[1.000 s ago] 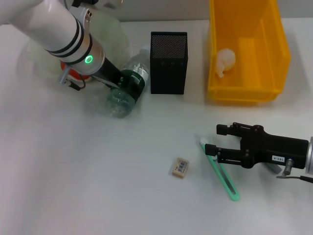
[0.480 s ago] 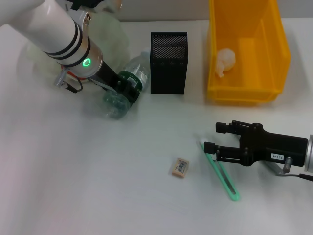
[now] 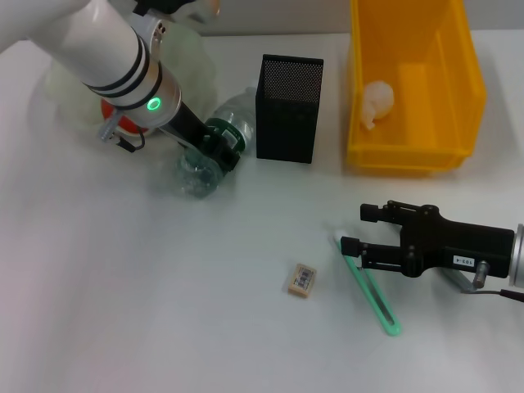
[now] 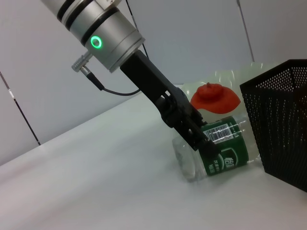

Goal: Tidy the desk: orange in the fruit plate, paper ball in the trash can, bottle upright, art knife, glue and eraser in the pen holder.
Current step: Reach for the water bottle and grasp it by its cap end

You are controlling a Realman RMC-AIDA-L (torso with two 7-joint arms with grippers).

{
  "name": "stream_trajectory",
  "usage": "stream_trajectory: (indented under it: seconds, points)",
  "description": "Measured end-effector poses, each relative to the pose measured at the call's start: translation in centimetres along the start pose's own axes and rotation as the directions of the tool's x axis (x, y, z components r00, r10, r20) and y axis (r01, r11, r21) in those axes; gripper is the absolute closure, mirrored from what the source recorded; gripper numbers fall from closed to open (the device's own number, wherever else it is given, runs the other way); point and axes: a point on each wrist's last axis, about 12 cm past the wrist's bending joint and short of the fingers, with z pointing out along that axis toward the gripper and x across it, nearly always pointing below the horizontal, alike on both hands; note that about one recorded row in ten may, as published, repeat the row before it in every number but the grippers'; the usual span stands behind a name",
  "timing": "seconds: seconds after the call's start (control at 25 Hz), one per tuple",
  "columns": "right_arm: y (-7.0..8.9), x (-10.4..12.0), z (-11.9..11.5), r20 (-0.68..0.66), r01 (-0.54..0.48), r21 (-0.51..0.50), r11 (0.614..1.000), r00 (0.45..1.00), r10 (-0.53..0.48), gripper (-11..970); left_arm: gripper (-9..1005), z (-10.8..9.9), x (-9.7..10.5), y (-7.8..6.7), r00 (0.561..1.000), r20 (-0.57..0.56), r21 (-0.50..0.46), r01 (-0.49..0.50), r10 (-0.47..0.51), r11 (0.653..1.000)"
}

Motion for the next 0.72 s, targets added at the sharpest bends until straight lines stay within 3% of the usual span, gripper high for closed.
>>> stream_trajectory:
  seconds: [0.72]
  points:
    - [-0.02, -0.02, 0.0, 0.002, -0.002, 0.002, 1.0, 1.0, 0.002, 185, 192, 0.54, 0.3, 0.07, 1.0, -0.003, -0.008, -0.009, 0.008, 1.0]
